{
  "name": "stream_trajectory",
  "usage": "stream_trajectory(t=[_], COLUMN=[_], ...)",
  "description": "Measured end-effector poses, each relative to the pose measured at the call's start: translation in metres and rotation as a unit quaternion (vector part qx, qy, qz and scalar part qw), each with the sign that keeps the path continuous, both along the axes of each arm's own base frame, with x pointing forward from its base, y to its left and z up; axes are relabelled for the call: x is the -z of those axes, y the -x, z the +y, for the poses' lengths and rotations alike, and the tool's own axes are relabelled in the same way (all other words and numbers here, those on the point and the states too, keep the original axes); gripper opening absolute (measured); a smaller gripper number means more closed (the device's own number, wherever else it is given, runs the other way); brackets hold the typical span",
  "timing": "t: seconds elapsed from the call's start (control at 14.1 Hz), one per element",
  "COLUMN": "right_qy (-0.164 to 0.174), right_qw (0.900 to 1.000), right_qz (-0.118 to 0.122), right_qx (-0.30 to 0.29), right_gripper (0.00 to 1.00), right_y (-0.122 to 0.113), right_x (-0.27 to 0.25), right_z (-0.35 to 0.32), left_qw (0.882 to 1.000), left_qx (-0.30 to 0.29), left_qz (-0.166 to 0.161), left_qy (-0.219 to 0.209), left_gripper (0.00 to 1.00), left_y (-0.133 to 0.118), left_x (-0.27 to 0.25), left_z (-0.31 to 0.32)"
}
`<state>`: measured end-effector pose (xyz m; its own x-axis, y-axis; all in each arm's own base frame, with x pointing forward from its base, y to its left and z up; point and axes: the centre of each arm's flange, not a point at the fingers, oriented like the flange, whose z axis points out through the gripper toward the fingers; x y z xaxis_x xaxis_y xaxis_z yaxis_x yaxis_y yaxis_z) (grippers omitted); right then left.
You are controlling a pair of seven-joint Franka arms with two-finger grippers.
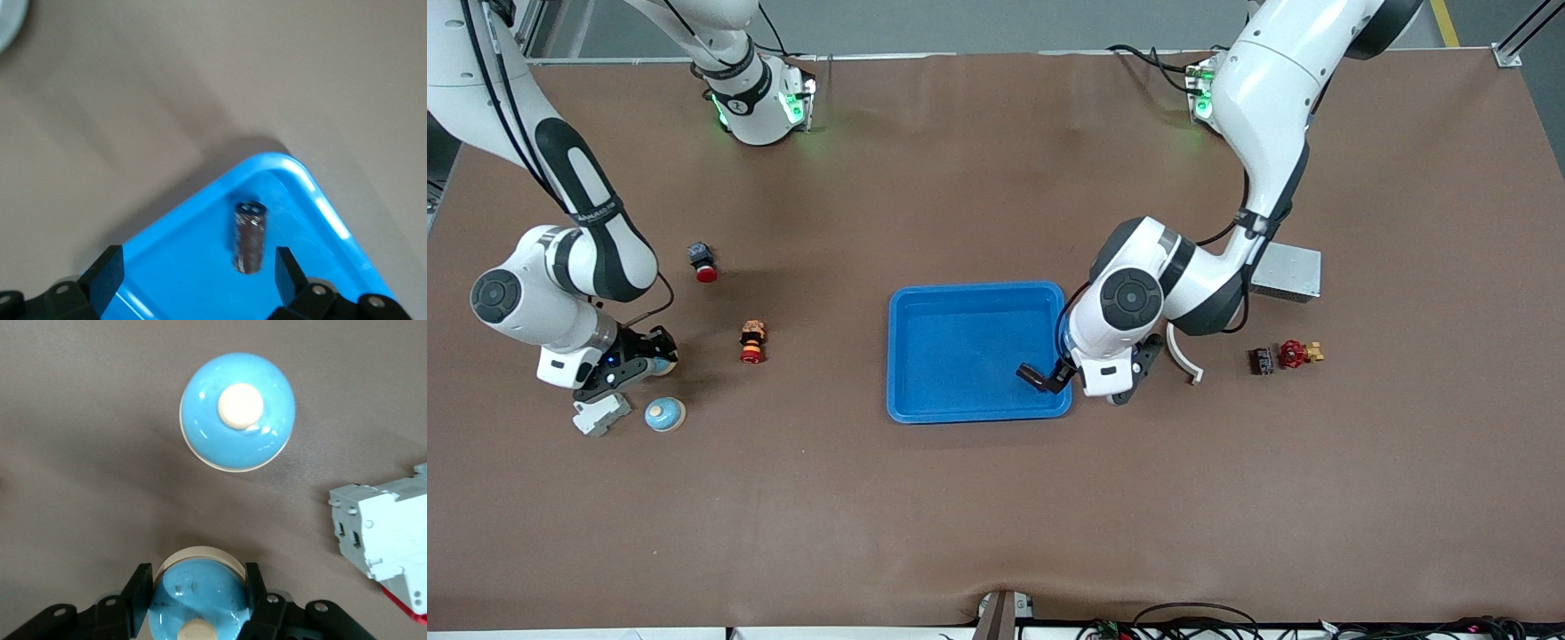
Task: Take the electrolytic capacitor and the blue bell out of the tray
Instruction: 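Lower the bell and open the right gripper while the left gripper reaches capacitor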
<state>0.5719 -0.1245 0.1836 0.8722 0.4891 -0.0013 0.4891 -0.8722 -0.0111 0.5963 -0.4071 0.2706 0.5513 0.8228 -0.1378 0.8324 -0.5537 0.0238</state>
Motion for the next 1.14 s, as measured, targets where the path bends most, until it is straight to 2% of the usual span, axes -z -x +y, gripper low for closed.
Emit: stream_trajectory(t=[0.21,0.28,0.5,0.71,0.92,1.14], right_qy=[-0.001,-0.003,-0.011,-0.021,-0.023,-0.027], right_qw=[1.0,1.0,1.0,1.0,1.0,0.998], right_qz=[0.001,0.003,0.01,0.006,-0.003,0.022], right_qx=[-0.001,0.001,0.004,0.017,0.018,0.045], right_gripper=[0.61,0.65,0.98,1.0,1.0,1.0], right_y=[0.001,0.002,0.006,0.003,-0.01,-0.032], right_x=[0.0,0.002,0.009,0.007,-0.005,-0.033], right_z=[0.004,0.005,0.012,0.016,0.019,0.015], left_qw=[1.0,1.0,1.0,1.0,1.0,1.0], left_qx=[-0.014,-0.014,-0.015,-0.011,-0.01,-0.005], left_qz=[-0.004,-0.002,-0.002,0.005,0.006,0.006], left_qy=[0.006,0.006,0.009,0.005,0.006,0.005], left_gripper=[1.0,1.0,1.0,1.0,1.0,1.0], left_y=[0.004,0.006,0.01,0.015,0.016,0.021], left_x=[0.007,0.013,0.032,0.047,0.052,0.06], left_z=[-0.016,-0.021,-0.028,-0.033,-0.036,-0.042])
